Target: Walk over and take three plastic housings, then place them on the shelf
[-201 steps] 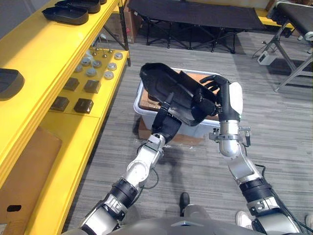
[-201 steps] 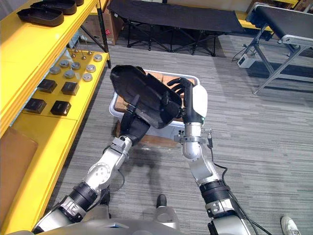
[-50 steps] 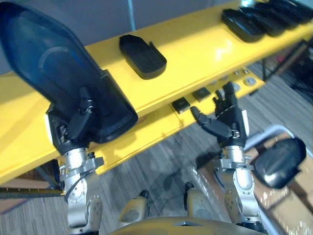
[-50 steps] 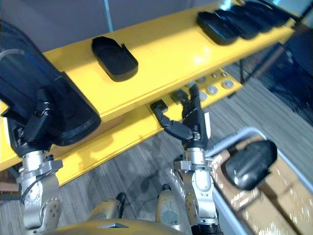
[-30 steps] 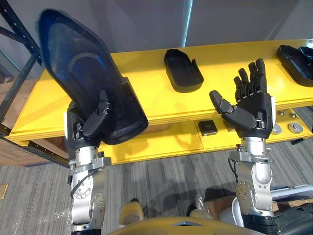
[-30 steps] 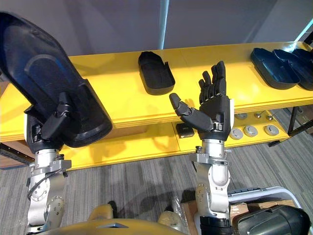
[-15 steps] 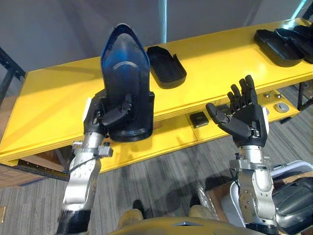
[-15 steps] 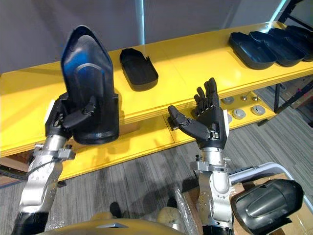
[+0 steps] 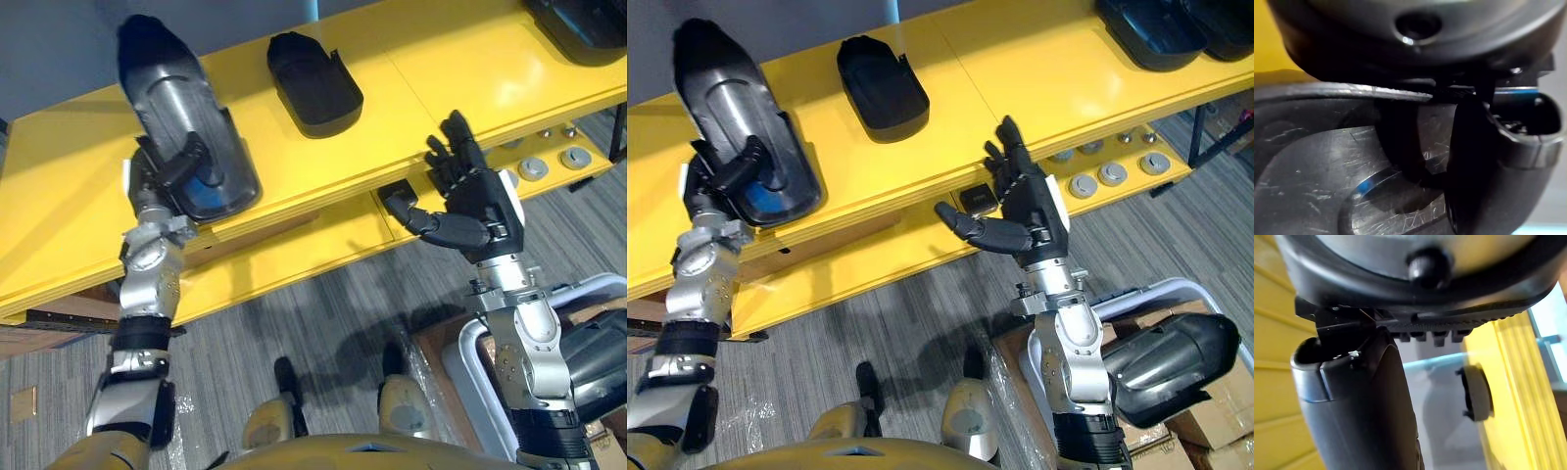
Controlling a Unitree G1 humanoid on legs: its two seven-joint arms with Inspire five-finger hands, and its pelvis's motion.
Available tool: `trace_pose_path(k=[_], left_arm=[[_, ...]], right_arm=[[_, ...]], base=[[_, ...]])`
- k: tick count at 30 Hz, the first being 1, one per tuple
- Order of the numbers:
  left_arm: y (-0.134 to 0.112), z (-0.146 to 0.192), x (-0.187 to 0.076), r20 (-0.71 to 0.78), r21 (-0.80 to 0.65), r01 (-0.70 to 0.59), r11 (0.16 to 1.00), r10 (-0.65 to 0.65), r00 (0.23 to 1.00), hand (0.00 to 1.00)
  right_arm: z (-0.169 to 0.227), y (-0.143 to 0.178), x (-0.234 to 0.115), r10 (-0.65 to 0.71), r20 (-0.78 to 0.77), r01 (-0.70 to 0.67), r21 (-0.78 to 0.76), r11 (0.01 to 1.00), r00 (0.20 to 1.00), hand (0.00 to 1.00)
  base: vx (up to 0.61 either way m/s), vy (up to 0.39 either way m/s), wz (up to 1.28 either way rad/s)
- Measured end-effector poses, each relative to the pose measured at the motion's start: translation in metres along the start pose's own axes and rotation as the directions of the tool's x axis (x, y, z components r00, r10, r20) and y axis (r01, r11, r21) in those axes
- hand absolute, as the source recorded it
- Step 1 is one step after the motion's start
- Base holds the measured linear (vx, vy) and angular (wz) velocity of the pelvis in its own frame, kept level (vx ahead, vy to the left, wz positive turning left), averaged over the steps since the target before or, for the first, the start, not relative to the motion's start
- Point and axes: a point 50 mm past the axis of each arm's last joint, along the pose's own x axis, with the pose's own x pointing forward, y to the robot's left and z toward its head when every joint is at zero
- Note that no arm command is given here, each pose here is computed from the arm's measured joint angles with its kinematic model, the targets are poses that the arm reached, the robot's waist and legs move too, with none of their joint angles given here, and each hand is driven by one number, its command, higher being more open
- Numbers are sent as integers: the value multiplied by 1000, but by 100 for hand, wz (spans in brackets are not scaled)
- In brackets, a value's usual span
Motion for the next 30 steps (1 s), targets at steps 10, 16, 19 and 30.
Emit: trace_pose_path(k=[10,16,19,30], left_arm=[[6,35,27,33,-51,-3,999,5,999,0],[4,51,43,2,62,16,998,-16,1000,0],[-3,64,53,8,79,16,997,-17,1000,0],[-33,111,69,111,122,35,992,-48,993,100]], right_arm=[[-19,60,16,252,-30,-246,130,960,967,100],[-14,68,30,262,-10,-259,130,957,965,100],[-12,71,33,261,-1,-259,123,958,965,100],[8,81,50,286,90,-295,102,950,954,100]], base=[[-30,-8,22],[-21,-34,15],[-47,-31,2],[-16,-33,1]])
